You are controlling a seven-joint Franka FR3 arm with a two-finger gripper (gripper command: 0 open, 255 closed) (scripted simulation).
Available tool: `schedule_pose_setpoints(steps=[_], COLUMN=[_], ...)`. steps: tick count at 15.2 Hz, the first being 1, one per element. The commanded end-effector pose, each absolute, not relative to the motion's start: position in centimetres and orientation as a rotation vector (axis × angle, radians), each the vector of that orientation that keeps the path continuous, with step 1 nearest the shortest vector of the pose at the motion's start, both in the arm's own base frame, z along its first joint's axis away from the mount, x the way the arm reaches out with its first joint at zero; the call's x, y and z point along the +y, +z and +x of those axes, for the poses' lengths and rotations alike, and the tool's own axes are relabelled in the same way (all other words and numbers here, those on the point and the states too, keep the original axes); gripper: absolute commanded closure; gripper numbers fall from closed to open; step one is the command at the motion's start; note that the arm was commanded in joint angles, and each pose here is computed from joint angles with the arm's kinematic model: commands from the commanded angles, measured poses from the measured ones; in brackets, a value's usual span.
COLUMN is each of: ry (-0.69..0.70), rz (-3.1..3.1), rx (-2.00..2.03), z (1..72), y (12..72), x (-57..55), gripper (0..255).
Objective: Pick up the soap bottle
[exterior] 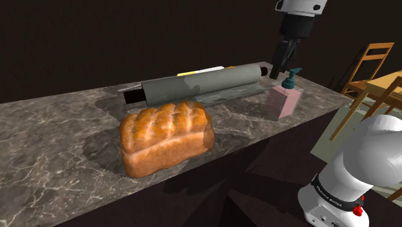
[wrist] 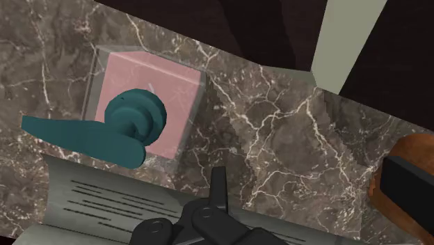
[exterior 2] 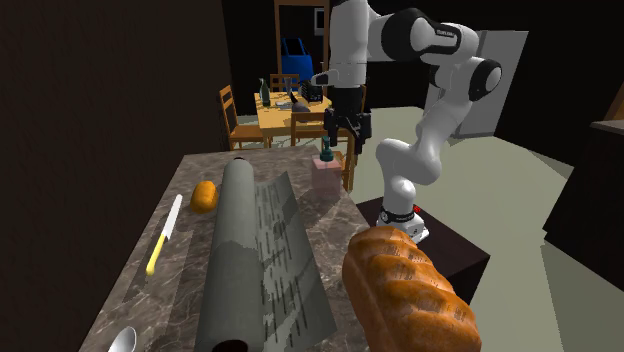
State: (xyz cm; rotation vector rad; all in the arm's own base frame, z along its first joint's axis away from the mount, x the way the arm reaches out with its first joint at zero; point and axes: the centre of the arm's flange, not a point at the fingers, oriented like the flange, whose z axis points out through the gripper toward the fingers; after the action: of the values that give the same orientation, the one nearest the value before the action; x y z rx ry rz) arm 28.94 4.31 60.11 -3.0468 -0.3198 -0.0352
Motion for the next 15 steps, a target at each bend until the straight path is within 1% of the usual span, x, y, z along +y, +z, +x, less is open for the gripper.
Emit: schedule_pose_setpoints(steps=[1, 10, 15], ry=[-0.035, 0.09, 0.093], rz=[-3.047, -3.04, -3.04], rx=[-0.32, -0.016, -0.011], z=[28.9, 29.4, 29.4], y=[60.1, 61.4, 59.3], x=[4.3, -7.8, -8.0], gripper=[0, 0, 0])
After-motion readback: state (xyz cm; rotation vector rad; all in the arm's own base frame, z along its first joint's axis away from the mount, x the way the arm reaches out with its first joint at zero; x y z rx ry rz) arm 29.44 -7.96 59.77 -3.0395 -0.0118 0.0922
